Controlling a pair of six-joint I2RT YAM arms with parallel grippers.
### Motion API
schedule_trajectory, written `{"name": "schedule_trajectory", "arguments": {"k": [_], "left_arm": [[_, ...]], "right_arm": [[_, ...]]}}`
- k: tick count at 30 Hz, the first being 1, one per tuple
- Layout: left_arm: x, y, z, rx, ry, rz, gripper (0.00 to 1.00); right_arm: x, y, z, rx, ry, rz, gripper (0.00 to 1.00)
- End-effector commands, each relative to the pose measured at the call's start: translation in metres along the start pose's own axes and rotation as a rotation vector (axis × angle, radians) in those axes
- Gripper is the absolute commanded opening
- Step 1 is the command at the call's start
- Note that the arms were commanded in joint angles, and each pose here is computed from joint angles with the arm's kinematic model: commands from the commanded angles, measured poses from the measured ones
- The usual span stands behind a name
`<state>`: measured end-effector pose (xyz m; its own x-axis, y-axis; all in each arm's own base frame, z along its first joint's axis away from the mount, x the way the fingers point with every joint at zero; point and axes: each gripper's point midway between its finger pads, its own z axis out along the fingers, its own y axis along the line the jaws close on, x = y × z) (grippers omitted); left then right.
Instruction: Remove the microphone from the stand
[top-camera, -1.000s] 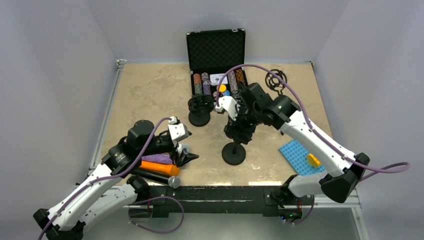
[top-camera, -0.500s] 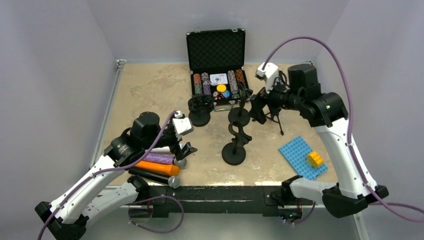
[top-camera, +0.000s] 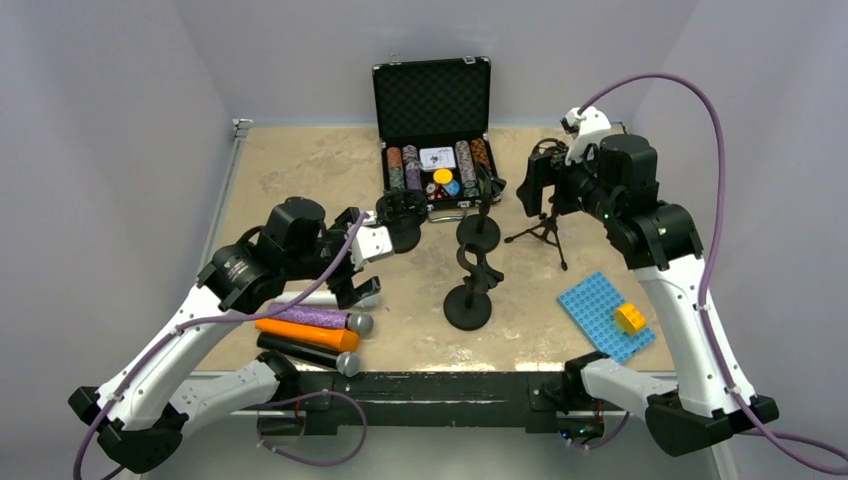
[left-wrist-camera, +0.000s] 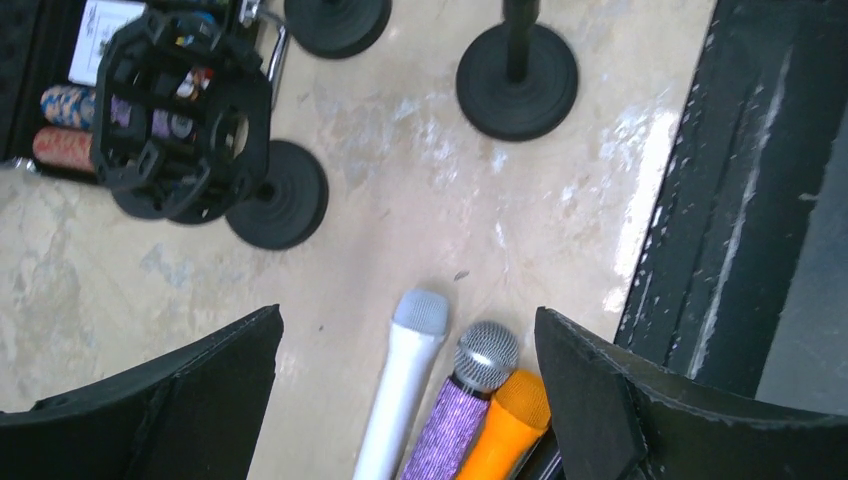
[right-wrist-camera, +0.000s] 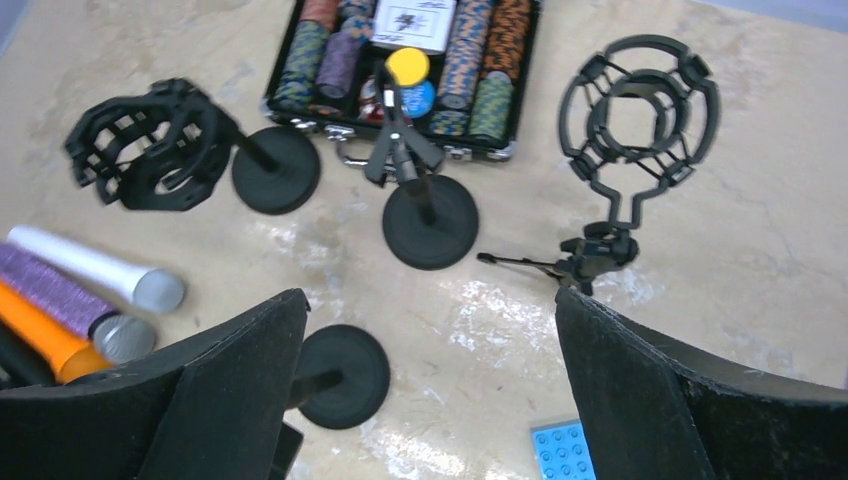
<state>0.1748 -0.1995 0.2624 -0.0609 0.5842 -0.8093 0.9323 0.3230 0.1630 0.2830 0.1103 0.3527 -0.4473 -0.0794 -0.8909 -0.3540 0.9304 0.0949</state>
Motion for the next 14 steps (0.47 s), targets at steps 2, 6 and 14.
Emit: {"name": "schedule_trajectory", "arguments": {"k": [2,6,14], "left_arm": [[0.019,0.043,-0.026,-0.259,0.113,-0.016,1.0],[0.031,0.089,-0.05,-0.567,0.088,-0.339,1.0],[0.004,0.123,-0.089,-0.776,-0.098,-0.413,1.0]], "right_arm": [[-0.02,-0.031,-0.003,0.191,-0.11,0.086,0.99],[-0.02,-0.038,-0.004,0.223,-0.128,0.056,0.99],[-0.055,-0.039,-0.042,0.244,-0.244,0.029,0.99]]}}
